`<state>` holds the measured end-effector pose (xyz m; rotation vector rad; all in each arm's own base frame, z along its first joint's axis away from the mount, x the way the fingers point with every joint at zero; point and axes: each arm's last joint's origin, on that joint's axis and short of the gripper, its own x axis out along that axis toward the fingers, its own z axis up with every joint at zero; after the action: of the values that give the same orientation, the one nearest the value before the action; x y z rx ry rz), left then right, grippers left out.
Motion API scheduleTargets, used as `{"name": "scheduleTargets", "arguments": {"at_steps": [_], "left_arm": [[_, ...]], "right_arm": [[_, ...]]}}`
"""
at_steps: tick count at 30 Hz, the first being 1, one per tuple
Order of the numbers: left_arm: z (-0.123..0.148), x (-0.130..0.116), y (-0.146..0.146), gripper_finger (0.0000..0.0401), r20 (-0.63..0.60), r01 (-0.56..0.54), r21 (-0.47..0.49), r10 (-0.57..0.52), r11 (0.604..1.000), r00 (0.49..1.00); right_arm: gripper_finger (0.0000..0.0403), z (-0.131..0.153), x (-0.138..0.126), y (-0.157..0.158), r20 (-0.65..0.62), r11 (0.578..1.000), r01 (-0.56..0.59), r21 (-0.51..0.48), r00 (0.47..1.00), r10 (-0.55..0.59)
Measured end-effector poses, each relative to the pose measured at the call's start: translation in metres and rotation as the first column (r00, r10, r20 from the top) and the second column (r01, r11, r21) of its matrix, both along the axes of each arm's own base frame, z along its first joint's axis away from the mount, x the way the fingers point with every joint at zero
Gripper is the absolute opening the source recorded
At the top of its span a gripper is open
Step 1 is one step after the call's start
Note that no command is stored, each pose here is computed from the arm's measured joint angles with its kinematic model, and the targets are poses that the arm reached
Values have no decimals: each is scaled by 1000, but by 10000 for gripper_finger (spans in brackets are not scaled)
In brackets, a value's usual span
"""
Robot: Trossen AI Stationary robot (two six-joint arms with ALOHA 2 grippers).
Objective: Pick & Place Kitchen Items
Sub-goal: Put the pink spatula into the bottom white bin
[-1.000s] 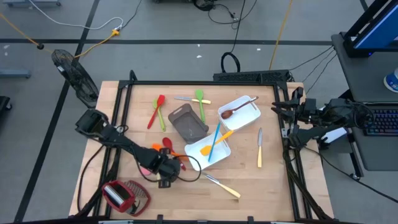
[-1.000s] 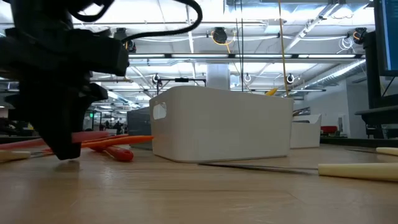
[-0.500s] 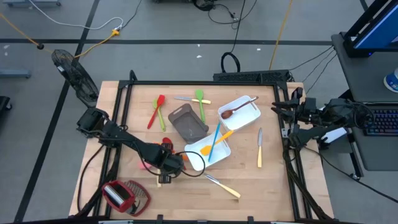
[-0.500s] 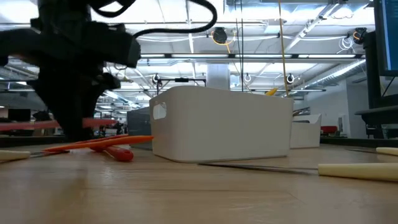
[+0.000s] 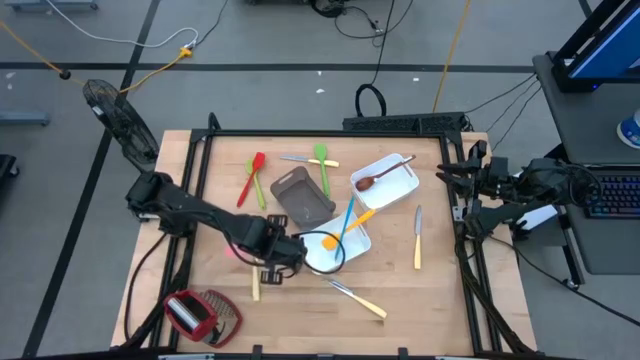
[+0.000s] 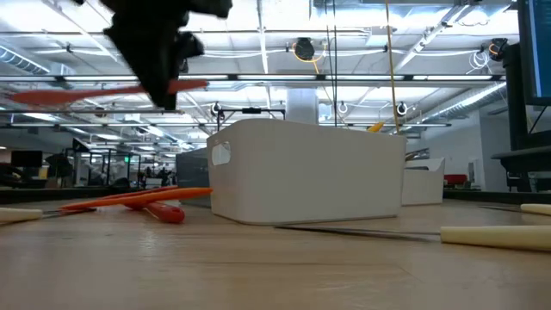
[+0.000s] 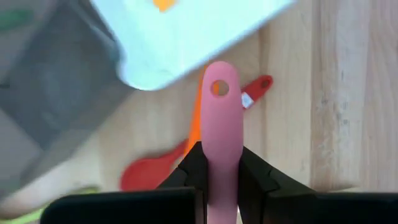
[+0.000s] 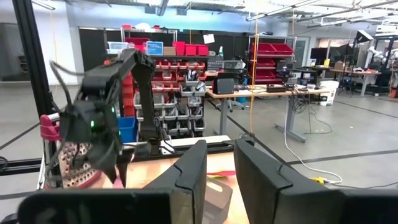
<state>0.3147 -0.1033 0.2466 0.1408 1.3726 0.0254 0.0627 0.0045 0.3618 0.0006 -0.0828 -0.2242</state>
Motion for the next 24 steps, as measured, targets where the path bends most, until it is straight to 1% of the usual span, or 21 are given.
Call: {"name": "scheduleTargets", "arguments": {"at_steps": [2,5,7,9,12,13,16,19,20,21,22,23,24], "left_arm": [[14,4,4,37,32,-14,24,13,1000,999],[37,14,11,37,123,-47,49,41,998,992],[52,22,17,37,206,-79,59,65,995,976],[66,31,24,37,307,-122,57,99,991,946],[85,48,36,37,489,-180,28,144,983,860],[90,55,39,37,552,-189,12,151,982,820],[107,72,51,37,717,-198,-42,168,979,676],[115,86,62,37,809,-210,-74,182,975,559],[116,88,65,37,818,-219,-78,188,973,543],[113,90,68,37,816,-234,-79,197,969,543],[108,95,71,37,820,-255,-87,214,963,530],[105,101,74,37,831,-278,-111,243,954,500],[103,104,75,37,832,-300,-123,263,946,488]], "right_arm": [[73,-1,0,0,-7,1000,0,-3,1000,0],[73,-2,0,0,-19,1000,0,-9,1000,0],[73,-3,0,0,-30,1000,0,-13,1000,-1],[73,-3,0,0,-35,1000,0,-22,999,-1],[73,-3,0,0,-40,999,1,-43,999,-3],[73,-3,0,0,-41,999,1,-45,999,-3],[73,-3,0,0,-41,999,2,-47,999,-3],[73,-3,0,0,-41,999,-2,-47,999,0],[73,-3,0,0,-42,999,-2,-47,999,0],[73,-3,0,0,-42,999,-3,-47,999,1],[73,-3,0,0,-41,999,-2,-47,999,0],[73,-3,0,0,-41,999,-2,-47,999,0],[73,-3,0,0,-42,999,-3,-47,999,1]]}}
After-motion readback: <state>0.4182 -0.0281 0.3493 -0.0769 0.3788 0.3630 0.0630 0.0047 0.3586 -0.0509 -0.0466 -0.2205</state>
